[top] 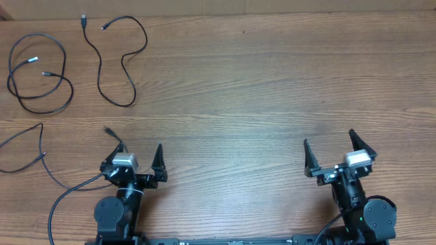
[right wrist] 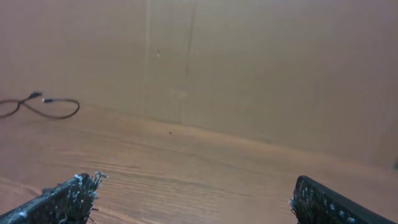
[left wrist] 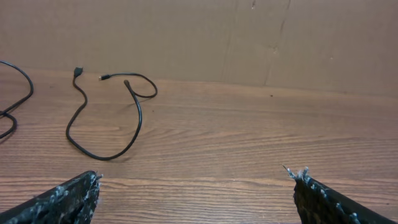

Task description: Untangle cables

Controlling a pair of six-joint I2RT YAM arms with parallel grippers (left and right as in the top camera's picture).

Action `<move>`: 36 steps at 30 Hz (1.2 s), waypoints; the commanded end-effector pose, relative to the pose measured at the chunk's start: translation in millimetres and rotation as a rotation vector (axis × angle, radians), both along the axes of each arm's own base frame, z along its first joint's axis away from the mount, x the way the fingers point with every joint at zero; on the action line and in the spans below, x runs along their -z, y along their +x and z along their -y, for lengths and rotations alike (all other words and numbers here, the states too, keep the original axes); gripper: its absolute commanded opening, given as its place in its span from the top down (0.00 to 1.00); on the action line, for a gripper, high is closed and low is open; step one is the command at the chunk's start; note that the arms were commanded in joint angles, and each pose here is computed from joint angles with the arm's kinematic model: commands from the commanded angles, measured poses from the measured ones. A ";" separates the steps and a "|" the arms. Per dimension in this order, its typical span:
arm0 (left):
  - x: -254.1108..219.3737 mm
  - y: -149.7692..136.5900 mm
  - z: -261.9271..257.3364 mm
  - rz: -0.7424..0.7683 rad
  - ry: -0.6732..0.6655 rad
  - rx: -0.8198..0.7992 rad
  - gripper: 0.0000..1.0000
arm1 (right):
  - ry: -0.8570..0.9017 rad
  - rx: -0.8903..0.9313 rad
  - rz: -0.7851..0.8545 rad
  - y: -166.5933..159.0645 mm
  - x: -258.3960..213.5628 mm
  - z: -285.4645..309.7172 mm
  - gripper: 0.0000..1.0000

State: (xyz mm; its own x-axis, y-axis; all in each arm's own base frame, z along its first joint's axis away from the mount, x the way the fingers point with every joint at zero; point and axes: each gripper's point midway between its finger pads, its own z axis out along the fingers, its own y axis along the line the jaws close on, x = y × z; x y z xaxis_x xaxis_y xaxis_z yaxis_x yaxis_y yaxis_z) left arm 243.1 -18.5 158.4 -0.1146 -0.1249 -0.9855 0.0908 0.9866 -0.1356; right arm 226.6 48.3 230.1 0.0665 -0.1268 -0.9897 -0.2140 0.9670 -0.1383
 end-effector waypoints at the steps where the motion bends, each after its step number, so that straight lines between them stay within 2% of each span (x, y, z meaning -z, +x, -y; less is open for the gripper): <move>1: 1.5 0.1 -0.1 0.007 0.019 0.000 0.00 | -0.153 -0.091 0.055 -2.7 5.3 -17.0 0.00; 4: 1.5 0.1 -0.1 0.006 0.019 0.000 0.00 | -0.258 -0.152 0.075 -3.1 17.6 -27.9 0.00; 7: 1.5 0.1 -0.1 0.007 0.019 0.000 0.01 | -0.291 -0.173 0.074 -2.1 27.2 -31.7 0.00; 18: 1.5 0.1 -0.1 0.006 0.019 0.000 0.00 | -0.298 -0.197 0.016 1.5 57.7 -35.3 0.00; 30: 1.5 0.1 -0.1 0.006 0.019 0.000 0.01 | -0.287 -0.167 0.004 3.6 58.5 -29.9 0.00; 32: 1.5 0.1 -0.1 0.007 0.019 0.000 0.00 | -0.230 -0.196 -0.009 1.7 58.1 -34.5 0.00; 36: 1.5 0.1 -0.1 0.007 0.019 0.000 0.01 | 0.106 -0.037 -0.114 11.1 60.6 -9.0 0.00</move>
State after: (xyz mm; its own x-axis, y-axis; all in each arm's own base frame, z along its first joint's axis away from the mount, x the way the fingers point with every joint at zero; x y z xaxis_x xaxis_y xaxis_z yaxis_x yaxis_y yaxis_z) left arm 243.1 -18.4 158.4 -0.1146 -0.1249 -0.9855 0.0905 0.9866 -0.1356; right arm 230.9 77.4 170.8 0.0592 -0.2893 -0.9554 -0.3742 0.8809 -0.2899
